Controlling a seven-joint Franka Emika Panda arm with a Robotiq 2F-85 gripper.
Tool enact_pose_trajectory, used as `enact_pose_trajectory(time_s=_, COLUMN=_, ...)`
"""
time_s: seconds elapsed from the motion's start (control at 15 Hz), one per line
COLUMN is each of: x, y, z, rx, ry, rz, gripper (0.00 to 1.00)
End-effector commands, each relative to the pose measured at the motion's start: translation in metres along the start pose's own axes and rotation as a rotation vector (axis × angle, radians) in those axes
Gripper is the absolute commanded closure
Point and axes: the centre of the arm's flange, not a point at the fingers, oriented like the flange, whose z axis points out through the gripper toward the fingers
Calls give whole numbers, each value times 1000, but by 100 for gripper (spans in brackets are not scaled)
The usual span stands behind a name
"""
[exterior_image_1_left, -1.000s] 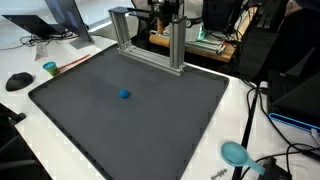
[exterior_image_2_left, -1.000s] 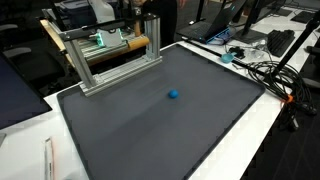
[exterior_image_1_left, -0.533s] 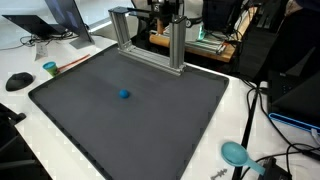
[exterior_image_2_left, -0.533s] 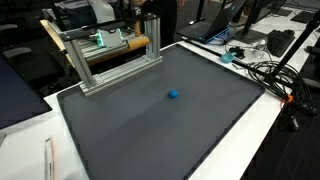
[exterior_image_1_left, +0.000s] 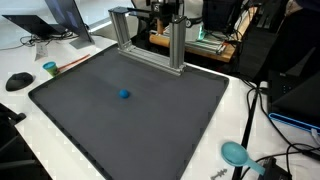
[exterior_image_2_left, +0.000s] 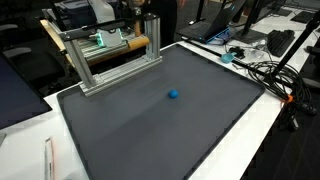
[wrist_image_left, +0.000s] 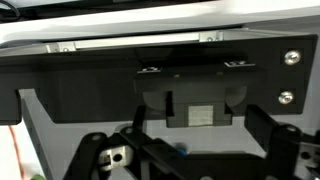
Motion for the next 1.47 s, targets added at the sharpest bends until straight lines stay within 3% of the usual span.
enact_pose_trajectory(time_s=0.0, x=-8, y=3, z=4, rx=-2, ry=-3, rz=-13, gripper=0)
enact_pose_trajectory(time_s=1.13, x=-24, y=11, z=9, rx=34, ry=-36, rz=-40, gripper=0)
enact_pose_trajectory(time_s=1.2, x=-25, y=11, z=9, rx=36, ry=-33, rz=-43, gripper=2)
enact_pose_trajectory(time_s=1.27, x=-24, y=11, z=8, rx=40, ry=-30, rz=-43, gripper=25)
enact_pose_trajectory(time_s=1.4, x=-23, y=11, z=6, rx=43, ry=-26, rz=-41, gripper=32)
